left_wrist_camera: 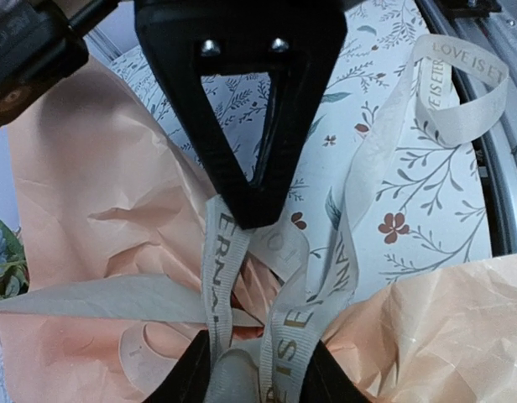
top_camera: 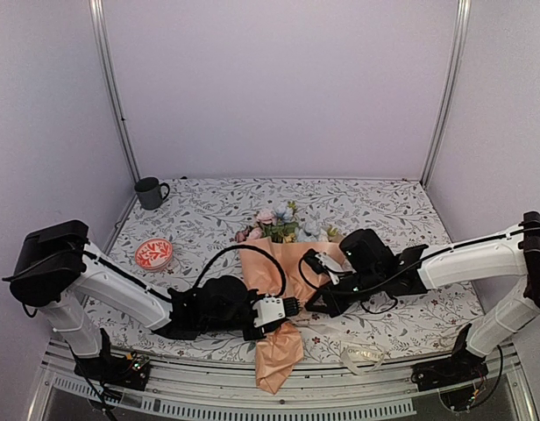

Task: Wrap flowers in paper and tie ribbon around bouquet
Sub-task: Cross the half-tied ribbon over the folded bouquet.

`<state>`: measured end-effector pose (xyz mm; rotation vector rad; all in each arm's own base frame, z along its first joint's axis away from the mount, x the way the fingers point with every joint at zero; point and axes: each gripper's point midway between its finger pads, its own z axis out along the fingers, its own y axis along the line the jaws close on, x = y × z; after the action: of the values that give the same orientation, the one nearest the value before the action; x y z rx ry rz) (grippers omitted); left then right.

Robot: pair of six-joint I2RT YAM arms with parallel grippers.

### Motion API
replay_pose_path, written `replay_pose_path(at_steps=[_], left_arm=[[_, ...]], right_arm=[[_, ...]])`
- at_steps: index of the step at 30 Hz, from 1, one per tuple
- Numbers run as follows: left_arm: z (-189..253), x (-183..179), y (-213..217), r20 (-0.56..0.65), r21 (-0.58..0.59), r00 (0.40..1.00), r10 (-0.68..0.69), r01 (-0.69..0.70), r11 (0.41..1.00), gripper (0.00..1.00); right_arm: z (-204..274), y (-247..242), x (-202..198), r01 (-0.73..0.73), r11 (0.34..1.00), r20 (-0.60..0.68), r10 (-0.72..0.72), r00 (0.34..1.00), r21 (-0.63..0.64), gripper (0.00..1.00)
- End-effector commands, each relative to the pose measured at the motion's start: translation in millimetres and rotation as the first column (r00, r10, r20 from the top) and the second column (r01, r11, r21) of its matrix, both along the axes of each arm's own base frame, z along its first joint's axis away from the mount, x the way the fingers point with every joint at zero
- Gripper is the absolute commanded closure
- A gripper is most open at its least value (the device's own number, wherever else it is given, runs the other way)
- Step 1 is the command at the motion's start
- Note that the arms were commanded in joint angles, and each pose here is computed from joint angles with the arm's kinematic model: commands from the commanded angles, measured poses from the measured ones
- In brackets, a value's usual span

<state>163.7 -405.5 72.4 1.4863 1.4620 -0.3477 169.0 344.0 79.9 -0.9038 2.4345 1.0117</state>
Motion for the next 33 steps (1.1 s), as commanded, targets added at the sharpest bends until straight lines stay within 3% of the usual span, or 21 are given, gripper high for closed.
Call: replay_pose_path(at_steps=[1,4,13,25,30,33], left_arm=[[23,5,-5,0.004,-0.045,1.0,0.003,-0.003,0.999,0.6],[28,4,-7,-0.001,-0.055,1.0,-0.003,0.003,0.998,0.52],[18,14,-10,0.018,-0.026,0.999,0.041,-0.04,0.999,0.51],[15,9,-12,-0.011,-0.041,1.0,0.007,-0.007,0.999,0.46],[14,17,-9,-0.002,-0.036,0.999,0.048,-0.048,0.998,0.54],[13,21,-8,-0.004,-0.036,0.998,0.067,-0.067,0.997,0.68]], right_arm=[[23,8,-8,-0.041,0.998,0.01,0.041,0.999,0.047,1.0],[25,8,-15,-0.068,0.997,-0.005,0.068,0.998,0.044,1.0],[27,16,-45,-0.193,0.979,-0.043,0.196,0.98,0.062,1.0],[47,21,-40,-0.191,0.977,0.014,0.19,0.982,0.09,1.0],[47,26,-51,-0.253,0.96,-0.021,0.257,0.966,0.116,1.0],[40,26,-55,-0.266,0.959,-0.041,0.271,0.962,0.101,1.0]])
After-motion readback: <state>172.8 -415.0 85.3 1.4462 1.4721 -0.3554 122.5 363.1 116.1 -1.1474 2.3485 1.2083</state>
